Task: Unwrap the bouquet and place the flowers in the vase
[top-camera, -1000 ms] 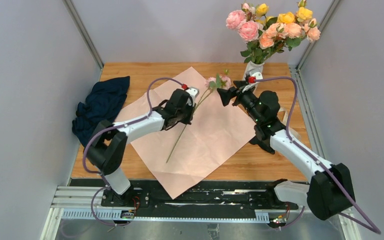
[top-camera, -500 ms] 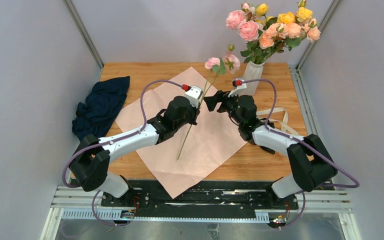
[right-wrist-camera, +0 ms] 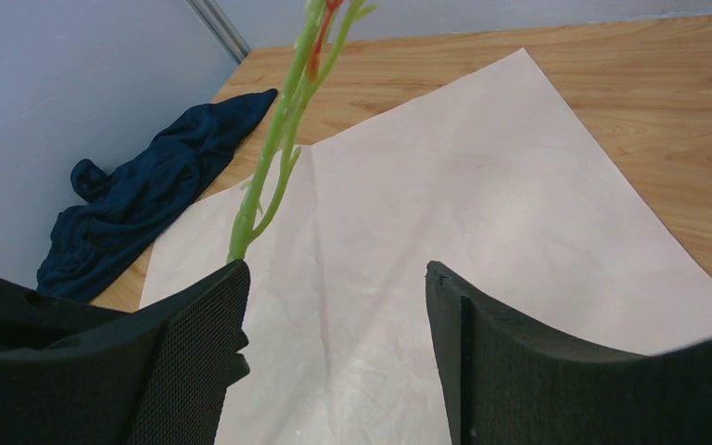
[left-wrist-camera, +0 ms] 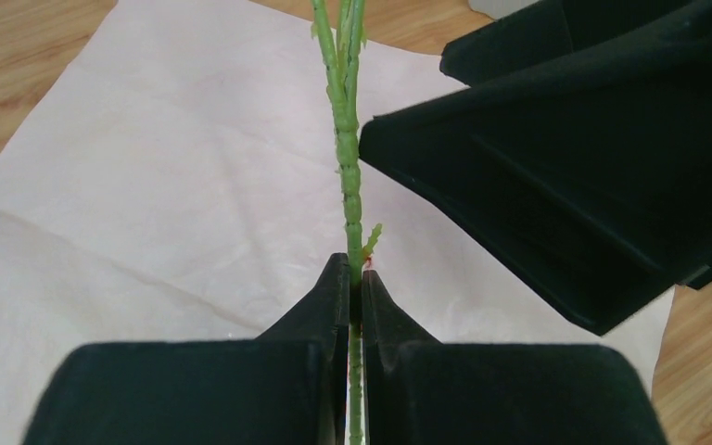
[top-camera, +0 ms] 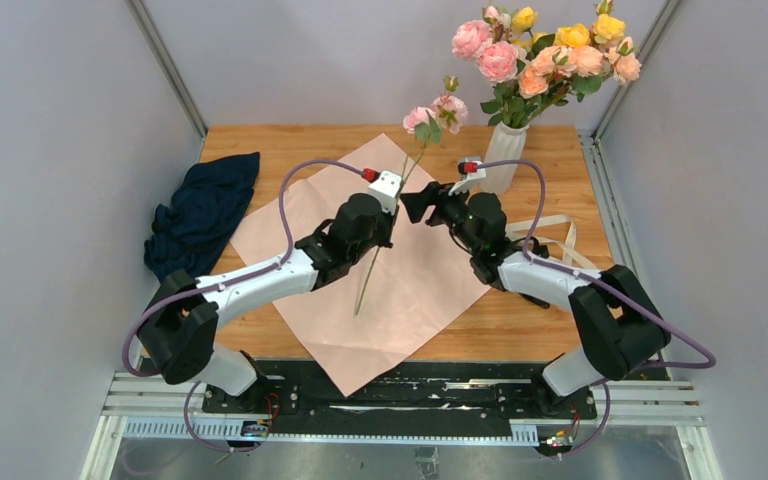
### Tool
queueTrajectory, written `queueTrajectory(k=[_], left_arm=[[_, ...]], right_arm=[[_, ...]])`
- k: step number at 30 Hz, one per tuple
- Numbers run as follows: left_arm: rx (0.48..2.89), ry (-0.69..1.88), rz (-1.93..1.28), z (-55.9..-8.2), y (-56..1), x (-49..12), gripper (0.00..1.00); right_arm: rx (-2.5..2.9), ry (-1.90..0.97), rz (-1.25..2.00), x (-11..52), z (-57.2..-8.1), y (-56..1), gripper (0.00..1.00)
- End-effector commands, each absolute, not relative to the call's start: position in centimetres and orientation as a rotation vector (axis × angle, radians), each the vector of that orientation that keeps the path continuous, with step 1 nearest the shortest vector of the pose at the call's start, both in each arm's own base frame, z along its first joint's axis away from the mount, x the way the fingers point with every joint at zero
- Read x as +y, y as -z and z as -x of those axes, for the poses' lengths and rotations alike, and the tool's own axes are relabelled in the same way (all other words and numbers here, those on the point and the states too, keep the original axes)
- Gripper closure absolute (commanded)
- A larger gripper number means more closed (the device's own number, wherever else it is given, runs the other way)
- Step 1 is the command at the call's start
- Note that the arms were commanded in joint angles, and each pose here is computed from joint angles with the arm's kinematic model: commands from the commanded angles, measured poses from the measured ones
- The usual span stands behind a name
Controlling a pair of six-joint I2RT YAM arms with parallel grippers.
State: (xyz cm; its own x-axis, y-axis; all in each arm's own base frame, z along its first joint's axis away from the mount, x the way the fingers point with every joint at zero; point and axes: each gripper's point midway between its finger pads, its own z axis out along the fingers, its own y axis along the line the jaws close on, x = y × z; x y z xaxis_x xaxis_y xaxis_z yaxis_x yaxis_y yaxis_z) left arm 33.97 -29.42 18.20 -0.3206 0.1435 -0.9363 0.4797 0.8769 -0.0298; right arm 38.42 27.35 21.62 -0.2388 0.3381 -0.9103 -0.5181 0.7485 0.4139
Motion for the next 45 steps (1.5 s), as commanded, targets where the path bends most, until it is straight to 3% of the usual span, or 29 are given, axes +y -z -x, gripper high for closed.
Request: queueTrajectory(k=[1,12,21,24,26,28,35,36,39,40,42,45], left_arm=[[1.797,0.407,-0.495,-34.1,-21.4,-31.2,1.00],[1.754,0.465,-0.515,-34.1,-23.8,-32.3,1.00],[1.698,0.498,-0.485,-32.5,-26.0,-30.6,1.00],[1.685,0.481,-0.486,-32.0,-26.4,-29.8,1.00],[1.687,0.463,-0.480,-31.9,-26.3,-29.2,1.00],[1.700,0.443,-0.471,-31.9,-25.8,-28.8,1.00],[1.723,0.397,-0.446,-32.2,-24.7,-28.0,1.00],[1.729,0.398,-0.443,-32.2,-24.7,-28.0,0.96],[1.751,0.387,-0.393,-32.3,-24.7,-27.4,0.66],[1.760,0.383,-0.362,-32.2,-24.7,-27.0,0.48],[1.774,0.383,-0.318,-31.8,-24.4,-26.2,0.25],[1.793,0.406,-0.255,-30.8,-23.5,-24.9,0.05]], right_arm=[[1.546,-0.867,0.198,28.7,-35.8,-24.5,0.26],[1.488,-0.814,0.217,27.3,-34.8,-27.1,0.27],[1.490,-0.908,0.230,29.9,-36.0,-26.6,0.32],[1.479,-0.938,0.228,30.3,-36.0,-26.6,0.49],[1.471,-0.941,0.237,30.4,-35.9,-26.8,0.80],[1.464,-0.934,0.253,30.4,-35.8,-27.0,0.99],[1.449,-0.881,0.301,29.7,-35.2,-28.2,1.00],[1.440,-0.871,0.319,29.6,-35.1,-28.8,1.00],[1.405,-0.803,0.403,29.6,-35.2,-30.8,1.00],[1.388,-0.765,0.456,29.6,-35.4,-31.6,1.00],[1.343,-0.669,0.561,29.4,-36.1,-33.8,1.00],[1.295,-0.510,0.640,27.8,-37.7,-37.3,1.00]])
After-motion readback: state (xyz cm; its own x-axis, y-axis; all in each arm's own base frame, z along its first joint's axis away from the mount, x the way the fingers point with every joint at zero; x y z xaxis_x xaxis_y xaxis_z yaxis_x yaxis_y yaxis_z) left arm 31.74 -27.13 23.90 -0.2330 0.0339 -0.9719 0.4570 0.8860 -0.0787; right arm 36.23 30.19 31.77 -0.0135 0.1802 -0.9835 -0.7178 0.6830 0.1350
